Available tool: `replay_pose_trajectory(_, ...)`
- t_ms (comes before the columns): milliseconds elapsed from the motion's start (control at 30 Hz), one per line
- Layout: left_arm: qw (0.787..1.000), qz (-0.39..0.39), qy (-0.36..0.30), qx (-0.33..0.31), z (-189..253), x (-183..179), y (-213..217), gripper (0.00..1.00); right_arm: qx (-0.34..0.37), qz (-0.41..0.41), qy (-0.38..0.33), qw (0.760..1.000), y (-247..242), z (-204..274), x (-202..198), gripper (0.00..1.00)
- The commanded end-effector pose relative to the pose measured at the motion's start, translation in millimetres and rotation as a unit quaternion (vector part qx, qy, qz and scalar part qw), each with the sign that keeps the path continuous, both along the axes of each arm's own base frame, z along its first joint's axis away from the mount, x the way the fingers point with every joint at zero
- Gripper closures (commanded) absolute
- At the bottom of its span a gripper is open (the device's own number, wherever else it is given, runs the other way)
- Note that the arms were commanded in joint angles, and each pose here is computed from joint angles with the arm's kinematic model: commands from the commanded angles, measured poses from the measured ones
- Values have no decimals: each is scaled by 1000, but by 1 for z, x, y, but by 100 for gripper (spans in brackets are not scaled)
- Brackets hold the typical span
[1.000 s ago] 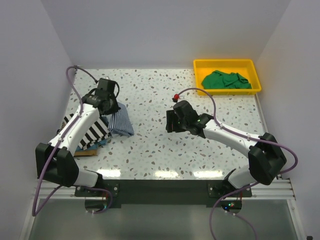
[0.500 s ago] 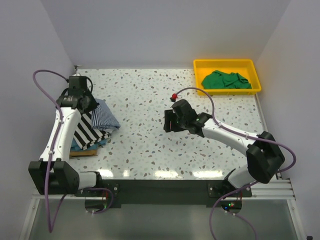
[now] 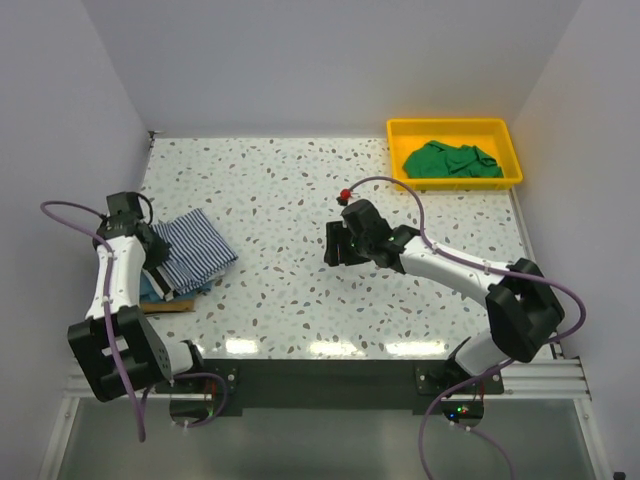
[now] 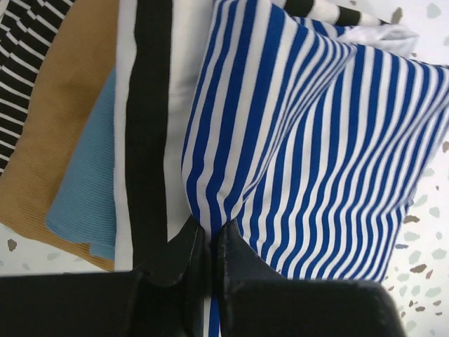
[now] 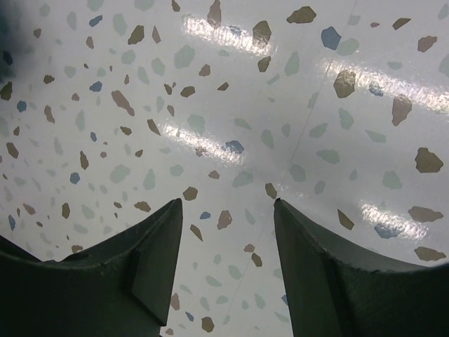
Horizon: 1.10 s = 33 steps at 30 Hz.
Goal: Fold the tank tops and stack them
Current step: Neatly place the folded tank top to the corner
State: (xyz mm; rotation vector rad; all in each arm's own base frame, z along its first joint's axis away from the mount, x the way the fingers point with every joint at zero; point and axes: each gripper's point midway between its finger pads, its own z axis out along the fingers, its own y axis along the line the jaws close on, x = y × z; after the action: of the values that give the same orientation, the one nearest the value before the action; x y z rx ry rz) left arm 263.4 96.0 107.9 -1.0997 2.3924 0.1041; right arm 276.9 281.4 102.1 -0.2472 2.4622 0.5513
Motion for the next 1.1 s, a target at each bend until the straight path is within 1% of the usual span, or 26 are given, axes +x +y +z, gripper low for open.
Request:
replay_pose_trajectory(0, 999, 28, -34, 18, 3, 5, 17, 100, 19, 12, -7, 1000, 12, 5, 4, 42)
replay_pose_trajectory(133, 998, 48, -36, 19, -2, 5, 24, 100, 18, 16, -6, 1000, 14, 4, 2, 42)
replay_pose_trajectory(267, 995, 74, -33, 51, 2, 7, 43, 100, 18, 16, -5, 1000, 14, 4, 1, 42)
replay_pose_trajectory(433, 993, 102, -22, 63, -4, 9, 64, 100, 19, 16, -5, 1000, 15, 4, 0, 42)
replay_pose_trajectory(600, 991, 112, -33, 73, -1, 19, 78, 100, 16, 18, -1, 1000, 14, 1, -2, 42)
replay_pose_trajectory(633, 991, 109, -32, 69, -2, 21, 78, 99, 16, 18, -2, 1000, 13, 1, -3, 42)
replay_pose_trajectory(700, 992, 104, -41, 64, 3, 26, 77, 86, 13, 17, -2, 1000, 11, 0, -3, 41)
replay_pose_trajectory(733, 991, 103, -47, 64, 8, 27, 77, 73, 11, 16, -2, 1000, 10, 0, -3, 41)
replay_pose_trajectory(833, 989, 111, -59, 75, 26, 27, 80, 51, 12, 17, -4, 1000, 10, 2, -4, 40)
replay_pose_trajectory(900, 986, 122, -71, 83, 40, 28, 83, 46, 12, 19, -4, 1000, 11, 4, -5, 40)
replay_pose_trajectory(933, 987, 124, -68, 83, 42, 26, 83, 42, 13, 19, -5, 1000, 11, 6, -5, 40)
replay_pose_trajectory(1067, 984, 133, -83, 90, 57, 23, 83, 41, 10, 19, -10, 1000, 10, 12, -5, 39)
